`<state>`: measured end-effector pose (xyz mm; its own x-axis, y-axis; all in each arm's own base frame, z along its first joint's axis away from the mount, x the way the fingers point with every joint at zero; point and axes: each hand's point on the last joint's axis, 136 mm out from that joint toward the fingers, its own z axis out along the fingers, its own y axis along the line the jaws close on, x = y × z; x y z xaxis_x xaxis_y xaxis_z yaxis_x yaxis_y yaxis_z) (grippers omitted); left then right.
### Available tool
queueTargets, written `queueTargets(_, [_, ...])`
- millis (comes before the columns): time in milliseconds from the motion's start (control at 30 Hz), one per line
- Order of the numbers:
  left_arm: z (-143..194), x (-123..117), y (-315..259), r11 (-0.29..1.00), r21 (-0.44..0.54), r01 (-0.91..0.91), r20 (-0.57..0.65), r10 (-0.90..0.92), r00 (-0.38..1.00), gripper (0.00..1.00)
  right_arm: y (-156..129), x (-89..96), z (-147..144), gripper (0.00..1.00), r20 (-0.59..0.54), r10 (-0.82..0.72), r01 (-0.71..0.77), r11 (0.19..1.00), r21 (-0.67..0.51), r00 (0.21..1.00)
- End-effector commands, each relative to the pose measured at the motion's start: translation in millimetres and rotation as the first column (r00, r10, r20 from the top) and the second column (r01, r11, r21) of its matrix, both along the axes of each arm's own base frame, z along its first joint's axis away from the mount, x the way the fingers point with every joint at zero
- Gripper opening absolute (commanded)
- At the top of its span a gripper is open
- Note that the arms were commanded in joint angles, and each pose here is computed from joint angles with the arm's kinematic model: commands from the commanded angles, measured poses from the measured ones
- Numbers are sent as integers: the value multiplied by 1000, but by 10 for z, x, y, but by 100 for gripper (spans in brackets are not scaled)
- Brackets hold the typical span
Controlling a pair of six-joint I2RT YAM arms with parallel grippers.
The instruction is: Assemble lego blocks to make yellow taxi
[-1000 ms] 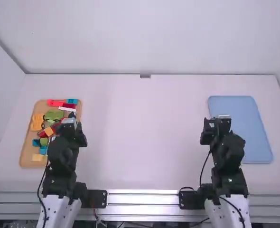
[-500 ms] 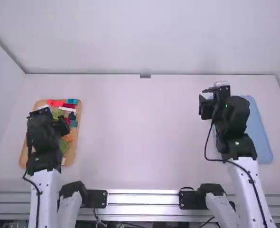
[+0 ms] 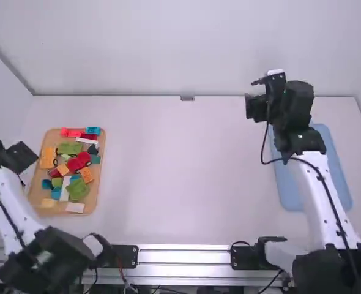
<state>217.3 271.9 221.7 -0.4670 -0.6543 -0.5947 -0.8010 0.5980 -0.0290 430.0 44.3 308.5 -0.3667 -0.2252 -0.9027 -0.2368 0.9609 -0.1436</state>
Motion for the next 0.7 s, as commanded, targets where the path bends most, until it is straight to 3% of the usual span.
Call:
queueTargets(0, [-16, 71, 258, 998, -56, 10, -26, -11, 1000, 92, 62, 119, 174, 91, 37, 23, -22, 1000, -7, 999])
queueTargets(200, [-192, 282, 621, 980, -147, 131, -158, -154, 975, 96, 94, 298, 204, 96, 42, 34, -34, 999, -15, 999])
queueTargets(433, [-458, 869, 764, 906, -143, 398, -250, -422, 871, 99, 114, 396, 209, 99, 43, 41, -40, 999, -19, 998])
queueTargets(667, [-807, 1344, 309, 696, -195, 691, -354, -707, 612, 99, 119, 392, 199, 99, 38, 42, -41, 999, -19, 998])
